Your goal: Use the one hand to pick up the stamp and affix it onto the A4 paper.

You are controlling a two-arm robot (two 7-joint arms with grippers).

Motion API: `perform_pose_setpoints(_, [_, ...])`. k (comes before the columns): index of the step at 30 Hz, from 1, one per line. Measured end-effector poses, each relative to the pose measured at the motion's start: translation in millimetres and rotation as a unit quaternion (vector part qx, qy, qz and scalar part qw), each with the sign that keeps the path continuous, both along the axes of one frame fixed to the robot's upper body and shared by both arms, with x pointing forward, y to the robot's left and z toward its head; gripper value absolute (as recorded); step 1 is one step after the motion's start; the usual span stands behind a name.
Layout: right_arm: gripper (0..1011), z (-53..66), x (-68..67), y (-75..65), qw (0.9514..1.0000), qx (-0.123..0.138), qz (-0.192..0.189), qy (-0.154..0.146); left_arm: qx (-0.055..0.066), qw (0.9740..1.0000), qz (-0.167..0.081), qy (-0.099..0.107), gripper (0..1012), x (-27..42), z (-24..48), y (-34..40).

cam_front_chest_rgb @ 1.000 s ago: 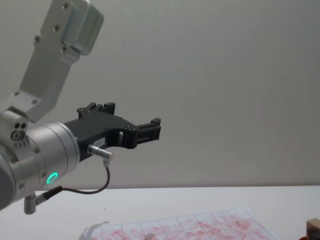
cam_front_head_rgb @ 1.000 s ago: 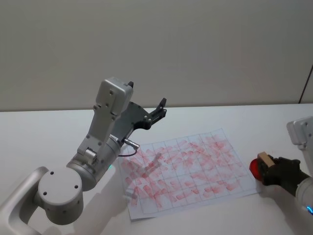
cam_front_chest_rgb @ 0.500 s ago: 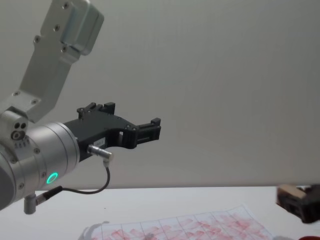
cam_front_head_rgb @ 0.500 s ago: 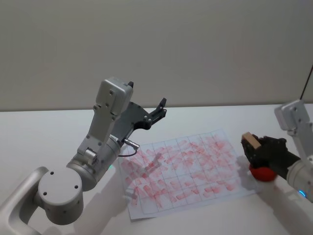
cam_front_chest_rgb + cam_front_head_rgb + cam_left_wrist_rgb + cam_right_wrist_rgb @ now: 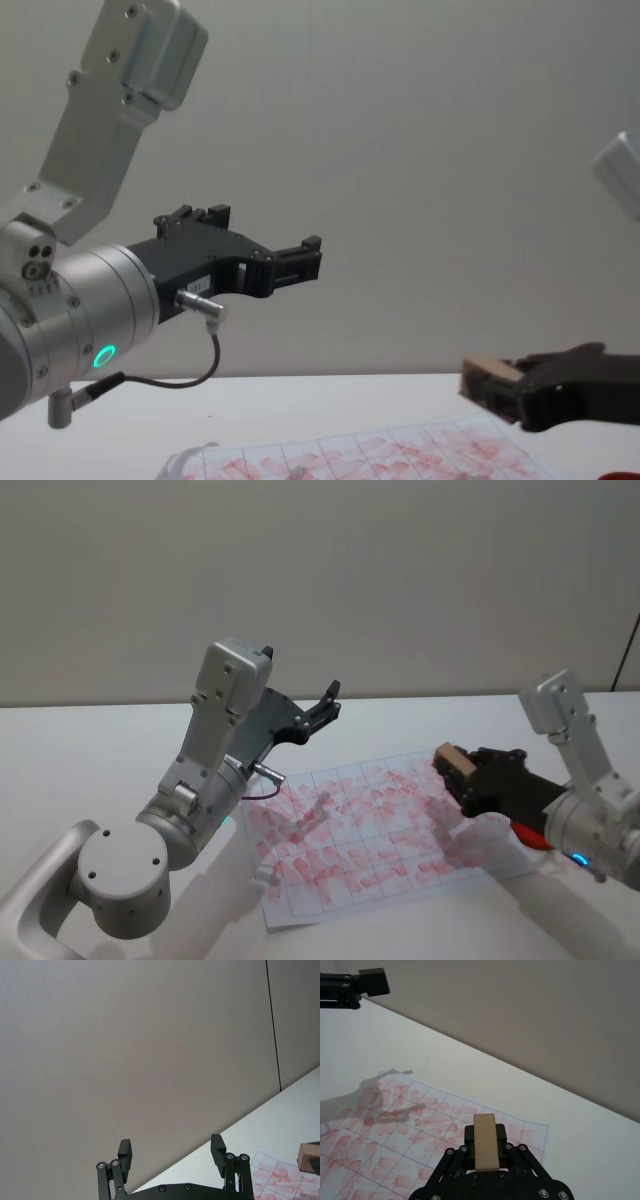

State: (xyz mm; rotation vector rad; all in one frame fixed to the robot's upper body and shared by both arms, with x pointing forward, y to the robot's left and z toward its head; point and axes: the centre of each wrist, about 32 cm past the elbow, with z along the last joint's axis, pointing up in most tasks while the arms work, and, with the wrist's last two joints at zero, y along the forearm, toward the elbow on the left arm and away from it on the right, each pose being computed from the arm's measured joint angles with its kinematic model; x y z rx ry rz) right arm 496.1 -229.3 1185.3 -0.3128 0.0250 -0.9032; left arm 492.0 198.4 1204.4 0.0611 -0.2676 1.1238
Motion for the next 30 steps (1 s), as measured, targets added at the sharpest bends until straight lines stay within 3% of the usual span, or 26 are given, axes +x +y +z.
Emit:
perform_pose_setpoints(11, [219,-13.3,5.8,9.2,0.997,0.028,0.047,0.055,0.0,1.0,0.0,0.0,1001,0.0,0.0,0.0])
perform_pose_setpoints(17, [219,-20.0,4.4,10.0,0.9944,0.023,0.054,0.087,0.0,1.0,0.0,0.0,1001,0.0,0.0,0.0])
perform_pose_setpoints(30, [219,-28.9,1.4,9.8,0.9899,0.002,0.059,0.129,0.0,1.0,0.0,0.0,1001,0.0,0.0,0.0])
